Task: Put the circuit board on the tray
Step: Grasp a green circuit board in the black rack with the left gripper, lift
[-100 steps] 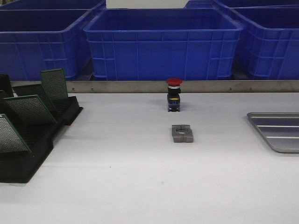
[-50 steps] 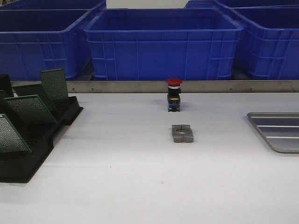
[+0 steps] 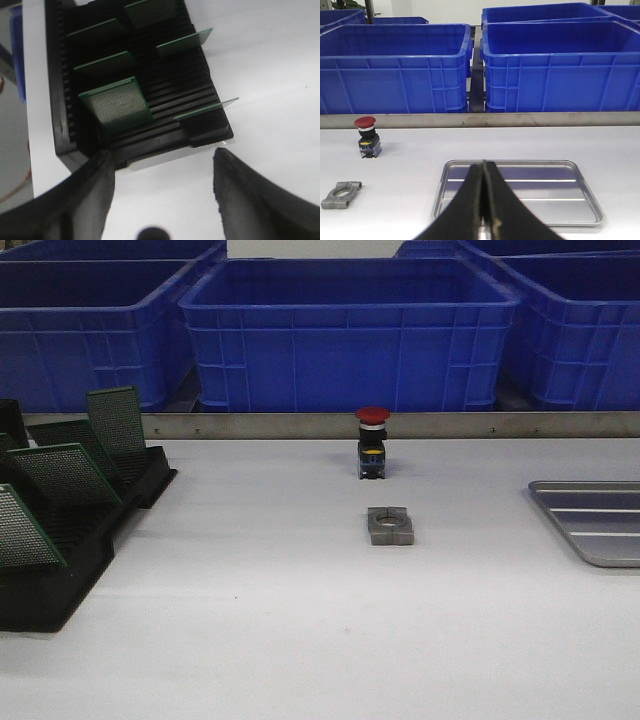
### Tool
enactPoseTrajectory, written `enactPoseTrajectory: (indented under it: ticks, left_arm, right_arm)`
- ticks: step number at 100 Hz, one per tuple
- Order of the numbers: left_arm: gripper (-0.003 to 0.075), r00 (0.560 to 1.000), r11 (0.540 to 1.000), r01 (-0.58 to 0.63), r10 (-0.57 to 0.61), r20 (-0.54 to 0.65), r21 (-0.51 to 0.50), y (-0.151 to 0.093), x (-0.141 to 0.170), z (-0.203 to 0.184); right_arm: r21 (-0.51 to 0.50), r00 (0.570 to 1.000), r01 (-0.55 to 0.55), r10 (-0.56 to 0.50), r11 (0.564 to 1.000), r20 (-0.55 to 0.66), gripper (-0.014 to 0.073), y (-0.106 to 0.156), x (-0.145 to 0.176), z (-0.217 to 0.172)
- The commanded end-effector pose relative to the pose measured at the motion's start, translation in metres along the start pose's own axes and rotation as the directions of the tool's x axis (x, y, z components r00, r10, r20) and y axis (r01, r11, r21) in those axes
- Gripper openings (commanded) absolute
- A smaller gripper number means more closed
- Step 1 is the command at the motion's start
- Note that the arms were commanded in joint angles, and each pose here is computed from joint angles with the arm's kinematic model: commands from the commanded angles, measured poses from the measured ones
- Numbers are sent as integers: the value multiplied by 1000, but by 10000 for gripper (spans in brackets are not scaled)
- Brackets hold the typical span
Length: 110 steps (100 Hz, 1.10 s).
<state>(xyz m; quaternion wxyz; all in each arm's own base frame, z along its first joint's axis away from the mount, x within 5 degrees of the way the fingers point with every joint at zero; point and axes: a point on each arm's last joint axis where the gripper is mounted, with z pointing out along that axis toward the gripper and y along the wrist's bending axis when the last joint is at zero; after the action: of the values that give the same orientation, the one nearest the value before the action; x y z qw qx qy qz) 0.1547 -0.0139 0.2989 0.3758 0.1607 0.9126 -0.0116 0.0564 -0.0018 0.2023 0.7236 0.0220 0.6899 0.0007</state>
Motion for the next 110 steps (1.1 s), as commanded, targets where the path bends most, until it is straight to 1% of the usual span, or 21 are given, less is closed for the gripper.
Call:
enactPoseTrajectory:
  ticks: [1, 5, 7, 9, 13, 15, 16, 19, 28, 30, 32, 34, 35, 36, 48, 51, 59, 79, 99, 104, 110]
  left_arm:
    - [439, 975, 977, -211, 208, 81, 35, -4, -21, -2]
    - [439, 946, 946, -317, 311, 89, 61, -7, -24, 1]
    - [439, 935, 934, -349, 342, 93, 74, -9, -26, 3]
    - [439, 915, 914, -398, 389, 102, 80, -10, -27, 4]
    - [439, 863, 860, -503, 493, 111, 91, -12, -29, 8]
    - [439, 824, 819, -565, 555, 113, 98, -14, -29, 11]
    - [439, 824, 819, -565, 555, 114, 96, -14, -29, 11]
    - [439, 781, 775, -624, 613, 116, 104, -16, -30, 16]
    - [439, 709, 697, -705, 696, 111, 130, -18, -31, 30]
    - [439, 677, 664, -735, 728, 109, 136, -18, -31, 33]
    - [439, 662, 648, -749, 742, 104, 141, -17, -31, 36]
    - [439, 636, 623, -771, 764, 106, 136, -17, -31, 38]
    - [439, 637, 623, -770, 764, 103, 139, -17, -31, 40]
    - [439, 625, 611, -780, 774, 104, 134, -16, -32, 42]
    - [439, 622, 614, -783, 777, 98, 102, -13, -37, 56]
    - [439, 618, 608, -785, 781, 92, 115, -12, -37, 60]
    - [439, 587, 574, -807, 805, 85, 139, -12, -38, 70]
    - [439, 582, 562, -804, 810, 66, 196, -11, -46, 94]
    - [437, 561, 528, -807, 826, 62, 263, -18, -51, 119]
    - [423, 561, 528, -804, 826, 57, 274, -18, -51, 124]
    - [373, 560, 525, -801, 827, 51, 287, -17, -51, 128]
  right_arm:
    - [-7, 994, 11, -10, 1000, 109, -61, 1, -12, -3]
    - [-7, 994, 11, -10, 1000, 109, -61, 1, -12, -3]
    - [-7, 994, 11, -10, 1000, 109, -61, 1, -12, -3]
    - [-7, 994, 11, -10, 1000, 109, -61, 1, -12, -3]
    - [-7, 994, 11, -10, 1000, 109, -61, 1, -12, -3]
    - [-7, 994, 11, -10, 1000, 109, -61, 1, -12, -3]
    - [-7, 994, 11, -10, 1000, 109, -61, 1, -12, -3]
    - [-7, 994, 11, -10, 1000, 109, -61, 1, -12, -3]
    - [-7, 994, 11, -10, 1000, 109, -61, 1, -12, -3]
    - [-7, 994, 11, -10, 1000, 109, -61, 1, -12, -3]
    - [-7, 994, 11, -10, 1000, 109, -61, 1, -12, -3]
    - [-7, 994, 11, -10, 1000, 109, -61, 1, -12, -3]
    - [-7, 994, 11, -10, 1000, 109, -61, 1, -12, -3]
    - [-7, 994, 11, -10, 1000, 109, -61, 1, -12, -3]
    - [-7, 994, 11, -10, 1000, 109, -61, 1, -12, -3]
    - [-7, 994, 11, -10, 1000, 109, -61, 1, -12, -3]
    - [-7, 994, 11, -10, 1000, 109, -61, 1, -12, -3]
    - [-7, 994, 11, -10, 1000, 109, -61, 1, -12, -3]
    - [-7, 994, 11, -10, 1000, 109, -61, 1, -12, -3]
    - [-7, 994, 11, -10, 1000, 109, -61, 1, -12, -3]
    - [-7, 994, 11, -10, 1000, 109, -61, 1, -12, -3]
